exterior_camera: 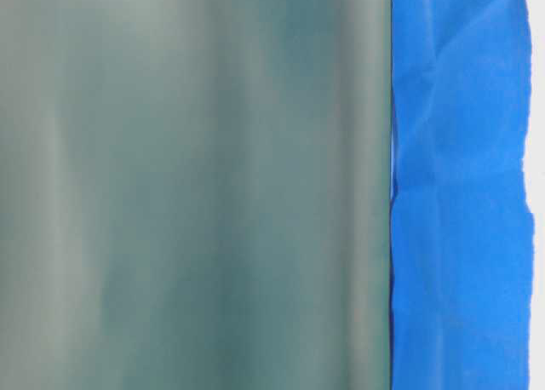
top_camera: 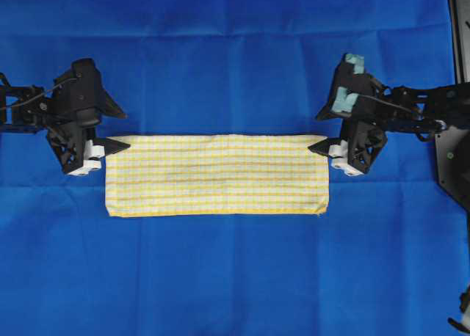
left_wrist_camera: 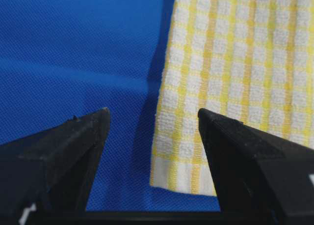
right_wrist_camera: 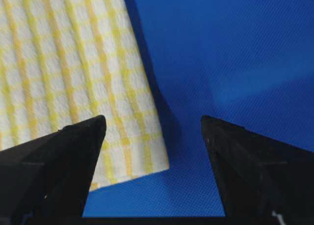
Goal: Fold the yellow towel.
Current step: 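Grasp the folded strip's top corners with both grippers, then lift the strip and swing it so the right gripper moves up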
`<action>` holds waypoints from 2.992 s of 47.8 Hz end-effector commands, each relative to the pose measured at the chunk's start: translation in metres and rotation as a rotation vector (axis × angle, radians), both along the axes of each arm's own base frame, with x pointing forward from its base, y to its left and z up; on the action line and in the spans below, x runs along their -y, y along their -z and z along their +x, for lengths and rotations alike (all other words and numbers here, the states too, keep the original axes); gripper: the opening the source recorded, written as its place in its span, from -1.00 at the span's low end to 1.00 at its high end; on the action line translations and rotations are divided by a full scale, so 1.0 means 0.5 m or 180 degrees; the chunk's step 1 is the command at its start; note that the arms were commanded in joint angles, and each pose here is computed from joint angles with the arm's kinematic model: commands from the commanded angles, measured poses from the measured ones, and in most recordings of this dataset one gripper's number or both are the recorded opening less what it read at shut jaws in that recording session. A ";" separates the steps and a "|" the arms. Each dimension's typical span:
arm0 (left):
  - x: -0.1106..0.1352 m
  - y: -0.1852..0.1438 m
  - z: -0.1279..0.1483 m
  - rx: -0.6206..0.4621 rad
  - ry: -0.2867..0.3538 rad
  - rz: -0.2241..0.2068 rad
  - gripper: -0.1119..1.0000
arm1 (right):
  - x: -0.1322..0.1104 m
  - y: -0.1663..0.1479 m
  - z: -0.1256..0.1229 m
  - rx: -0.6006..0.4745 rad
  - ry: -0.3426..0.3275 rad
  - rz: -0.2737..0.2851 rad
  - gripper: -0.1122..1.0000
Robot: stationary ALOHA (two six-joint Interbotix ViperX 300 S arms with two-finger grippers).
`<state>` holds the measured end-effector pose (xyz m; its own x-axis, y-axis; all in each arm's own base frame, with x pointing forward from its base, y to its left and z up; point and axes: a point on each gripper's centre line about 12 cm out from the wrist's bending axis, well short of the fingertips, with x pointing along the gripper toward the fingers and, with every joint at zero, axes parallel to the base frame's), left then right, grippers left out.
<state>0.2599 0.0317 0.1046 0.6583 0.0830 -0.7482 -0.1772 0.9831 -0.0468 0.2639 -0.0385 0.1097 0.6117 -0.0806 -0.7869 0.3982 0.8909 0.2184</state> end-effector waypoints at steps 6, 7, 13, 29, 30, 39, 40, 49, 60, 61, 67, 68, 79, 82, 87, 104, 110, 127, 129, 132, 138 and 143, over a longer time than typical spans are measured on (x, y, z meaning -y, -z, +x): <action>-0.003 0.023 0.005 -0.0192 -0.0027 -0.0040 0.38 | 0.001 0.017 0.010 -0.0156 -0.0017 0.0042 0.60; -0.003 0.025 0.004 -0.0221 -0.0027 -0.0044 0.37 | 0.001 0.019 0.010 -0.0174 -0.0021 0.0049 0.60; -0.002 0.028 0.006 -0.0303 -0.0024 -0.0057 0.35 | 0.000 0.021 0.009 -0.0200 -0.0021 0.0061 0.59; -0.001 0.033 0.008 -0.0598 0.0009 -0.0089 -0.38 | -0.001 0.020 0.010 -0.0205 -0.0119 -0.0011 -0.39; -0.002 0.033 0.009 -0.0618 0.0014 -0.0090 -0.46 | 0.000 0.019 0.011 -0.0197 -0.0117 -0.0016 -0.50; -0.003 0.016 0.026 -0.0627 0.0019 -0.0096 -0.76 | 0.001 0.011 0.017 -0.0152 -0.0106 -0.0014 -0.73; -0.003 0.012 0.027 -0.0612 0.0019 -0.0095 -0.76 | 0.001 0.008 0.016 -0.0145 -0.0105 -0.0008 -0.73; -0.004 -0.045 0.039 -0.0461 0.0028 -0.0082 -0.76 | -0.005 -0.044 0.015 0.0017 -0.0129 0.0033 -0.73; -0.002 -0.116 0.037 -0.0329 0.0041 -0.0074 -0.76 | -0.011 -0.128 0.003 0.0351 -0.0246 -0.0052 -0.73; -0.002 -0.122 0.036 -0.0314 0.0042 -0.0073 -0.76 | -0.011 -0.139 0.001 0.0397 -0.0262 -0.0074 -0.73; -0.001 -0.164 0.031 -0.0187 0.0045 -0.0063 -0.76 | -0.015 -0.175 -0.010 0.0511 -0.0334 -0.0131 -0.73; -0.001 -0.170 0.030 -0.0168 0.0042 -0.0064 -0.76 | -0.015 -0.182 -0.011 0.0535 -0.0339 -0.0139 -0.73; 0.002 -0.240 0.017 0.0162 0.0049 -0.0025 -0.76 | -0.017 -0.223 -0.022 0.0704 -0.0387 -0.0208 -0.73; 0.002 -0.244 0.015 0.0186 0.0049 -0.0022 -0.76 | -0.017 -0.230 -0.022 0.0740 -0.0394 -0.0229 -0.73; 0.003 -0.243 0.015 0.0182 0.0046 -0.0029 -0.76 | -0.016 -0.232 -0.020 0.0752 -0.0396 -0.0242 -0.73; 0.033 -0.252 0.028 0.0433 0.0114 -0.0117 -0.76 | 0.078 -0.237 0.002 0.0885 0.0097 -0.0479 -0.73; 0.065 -0.259 0.043 0.0631 0.0263 -0.0159 -0.76 | 0.136 -0.237 0.010 0.0891 0.0385 -0.0563 -0.73; 0.121 -0.267 0.105 0.0951 0.0538 -0.0181 -0.76 | 0.263 -0.244 0.062 0.0938 0.0850 -0.0708 -0.73; 0.125 -0.267 0.117 0.0970 0.0548 -0.0186 -0.76 | 0.275 -0.246 0.067 0.0941 0.0883 -0.0722 -0.73; 0.129 -0.268 0.138 0.0995 0.0557 -0.0187 -0.76 | 0.290 -0.246 0.076 0.0929 0.0915 -0.0733 -0.73; 0.139 -0.269 0.184 0.1014 0.0582 -0.0186 -0.76 | 0.316 -0.247 0.090 0.0918 0.0960 -0.0766 -0.73; 0.148 -0.269 0.227 0.1013 0.0604 -0.0185 -0.76 | 0.332 -0.246 0.097 0.0902 0.0983 -0.0788 -0.73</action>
<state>0.3562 -0.0377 0.2249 0.8350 -0.0909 -0.5427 0.0259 0.9917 -0.1263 0.3071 -0.1966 0.2191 0.7023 -0.4342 -0.5642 0.6074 0.7788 0.1566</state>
